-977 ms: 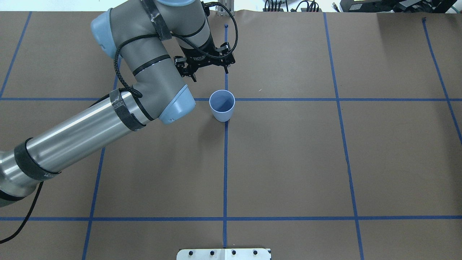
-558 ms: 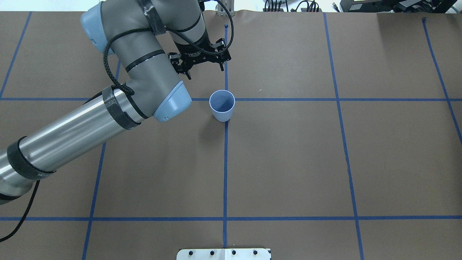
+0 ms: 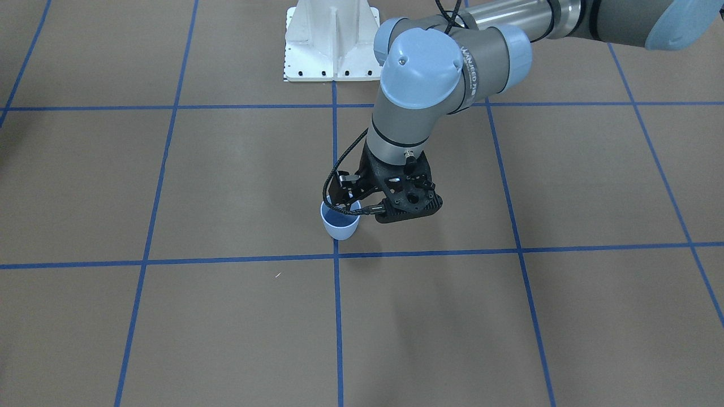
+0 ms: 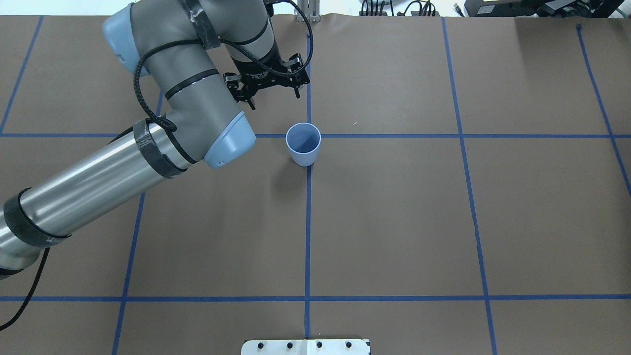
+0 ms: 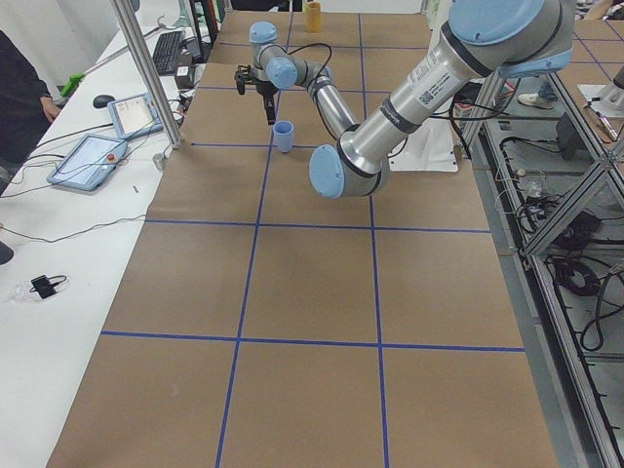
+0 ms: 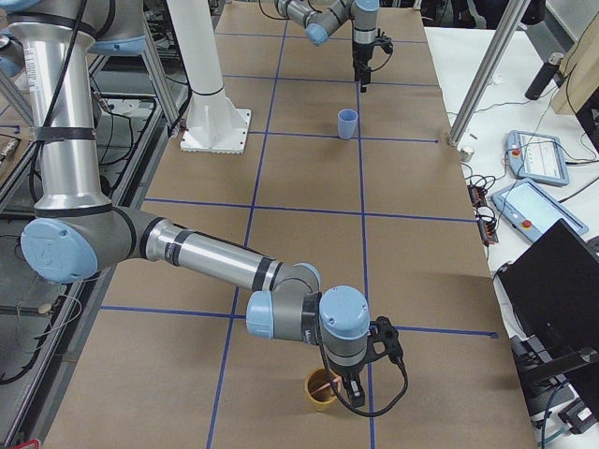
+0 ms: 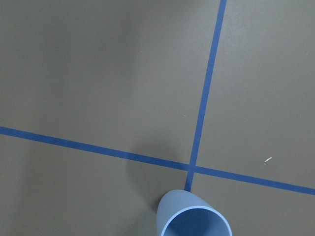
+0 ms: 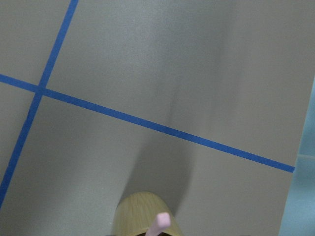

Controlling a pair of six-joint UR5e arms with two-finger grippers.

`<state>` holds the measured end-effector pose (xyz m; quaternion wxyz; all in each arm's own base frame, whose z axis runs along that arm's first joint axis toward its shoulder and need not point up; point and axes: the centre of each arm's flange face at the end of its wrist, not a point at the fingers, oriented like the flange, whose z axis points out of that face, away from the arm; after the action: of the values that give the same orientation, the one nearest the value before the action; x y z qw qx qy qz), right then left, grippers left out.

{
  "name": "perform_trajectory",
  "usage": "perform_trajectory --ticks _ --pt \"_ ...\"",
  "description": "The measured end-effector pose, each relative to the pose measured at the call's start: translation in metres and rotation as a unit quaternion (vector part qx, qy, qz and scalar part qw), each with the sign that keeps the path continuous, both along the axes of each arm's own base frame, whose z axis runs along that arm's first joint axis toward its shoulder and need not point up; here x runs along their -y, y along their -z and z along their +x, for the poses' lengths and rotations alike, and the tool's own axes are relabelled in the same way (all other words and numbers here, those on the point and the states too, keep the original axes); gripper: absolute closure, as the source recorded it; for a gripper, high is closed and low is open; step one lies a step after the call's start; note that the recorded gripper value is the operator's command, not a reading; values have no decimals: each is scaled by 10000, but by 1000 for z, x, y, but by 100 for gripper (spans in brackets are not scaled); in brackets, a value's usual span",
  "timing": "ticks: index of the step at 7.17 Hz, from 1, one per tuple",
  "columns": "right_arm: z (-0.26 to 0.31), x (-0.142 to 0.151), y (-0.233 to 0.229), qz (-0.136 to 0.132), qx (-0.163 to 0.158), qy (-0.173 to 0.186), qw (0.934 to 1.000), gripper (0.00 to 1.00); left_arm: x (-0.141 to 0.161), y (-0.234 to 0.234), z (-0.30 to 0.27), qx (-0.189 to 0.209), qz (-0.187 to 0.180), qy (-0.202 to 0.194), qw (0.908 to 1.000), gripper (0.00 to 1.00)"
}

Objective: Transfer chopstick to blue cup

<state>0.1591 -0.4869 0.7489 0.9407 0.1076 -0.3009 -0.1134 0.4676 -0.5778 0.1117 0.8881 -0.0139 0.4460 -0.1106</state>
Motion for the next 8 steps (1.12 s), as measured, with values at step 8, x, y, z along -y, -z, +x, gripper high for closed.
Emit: perform_trajectory --ticks 8 --pt "-16 6 1 30 103 153 9998 60 0 -12 -1 49 -37 2 10000 2"
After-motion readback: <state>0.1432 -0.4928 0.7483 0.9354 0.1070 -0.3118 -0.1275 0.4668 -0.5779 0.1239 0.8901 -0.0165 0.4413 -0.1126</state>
